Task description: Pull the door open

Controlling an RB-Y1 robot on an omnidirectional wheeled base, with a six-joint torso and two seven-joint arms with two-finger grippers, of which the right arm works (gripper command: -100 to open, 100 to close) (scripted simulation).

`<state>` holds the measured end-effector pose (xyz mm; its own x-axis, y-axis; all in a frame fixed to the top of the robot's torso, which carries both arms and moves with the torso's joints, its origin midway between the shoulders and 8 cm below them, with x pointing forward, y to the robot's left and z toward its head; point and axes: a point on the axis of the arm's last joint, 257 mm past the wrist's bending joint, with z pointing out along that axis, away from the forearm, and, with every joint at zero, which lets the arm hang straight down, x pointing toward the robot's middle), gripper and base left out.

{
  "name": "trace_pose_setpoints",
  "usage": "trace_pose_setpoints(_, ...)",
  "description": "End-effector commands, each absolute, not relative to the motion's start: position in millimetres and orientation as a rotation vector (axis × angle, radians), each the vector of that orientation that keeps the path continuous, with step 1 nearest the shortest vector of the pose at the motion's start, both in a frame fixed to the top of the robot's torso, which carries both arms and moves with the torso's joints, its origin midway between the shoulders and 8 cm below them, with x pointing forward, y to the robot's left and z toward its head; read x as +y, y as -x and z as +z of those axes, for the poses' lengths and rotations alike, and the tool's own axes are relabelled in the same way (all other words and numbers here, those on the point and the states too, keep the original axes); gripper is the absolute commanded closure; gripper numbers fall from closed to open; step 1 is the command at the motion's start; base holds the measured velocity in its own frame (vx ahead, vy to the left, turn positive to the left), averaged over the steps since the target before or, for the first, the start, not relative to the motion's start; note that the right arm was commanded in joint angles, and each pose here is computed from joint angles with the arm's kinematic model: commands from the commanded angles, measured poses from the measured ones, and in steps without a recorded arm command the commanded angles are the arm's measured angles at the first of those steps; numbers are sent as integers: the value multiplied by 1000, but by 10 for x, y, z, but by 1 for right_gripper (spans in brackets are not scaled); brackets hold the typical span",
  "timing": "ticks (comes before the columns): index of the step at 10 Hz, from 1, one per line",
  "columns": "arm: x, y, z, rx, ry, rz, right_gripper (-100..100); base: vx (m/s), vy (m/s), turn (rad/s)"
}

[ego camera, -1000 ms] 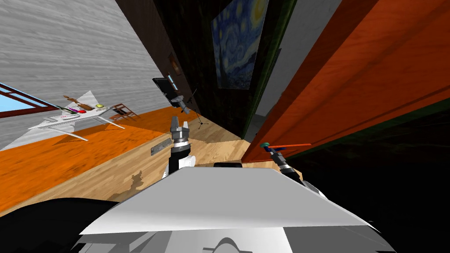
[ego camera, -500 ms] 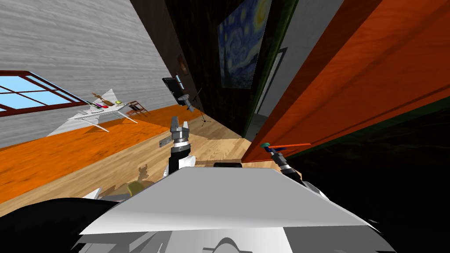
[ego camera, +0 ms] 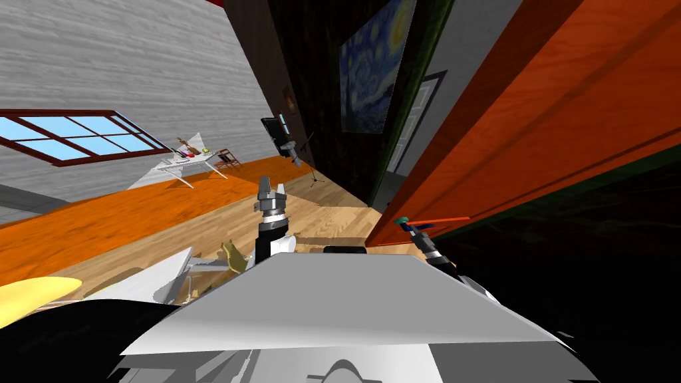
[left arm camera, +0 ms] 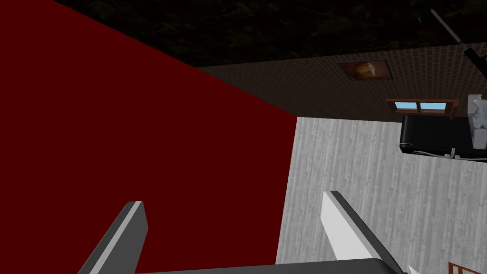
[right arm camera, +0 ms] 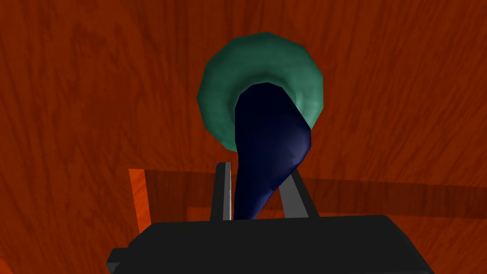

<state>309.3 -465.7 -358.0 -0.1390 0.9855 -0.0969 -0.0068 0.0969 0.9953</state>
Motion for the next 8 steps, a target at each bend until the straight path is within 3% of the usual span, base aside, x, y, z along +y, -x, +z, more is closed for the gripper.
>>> trace_pose_setpoints(1,-4675,-3086,-3550,1354,-1058,1239,100,-168,-82,109)
trace_pose_setpoints(4,-4626,-3062,-3590,1363,-1063,1248,100,-119,-52,84)
trace_pose_setpoints(8,-4637,-3045,-3573,1368,-1054,1254,100,-208,-68,167)
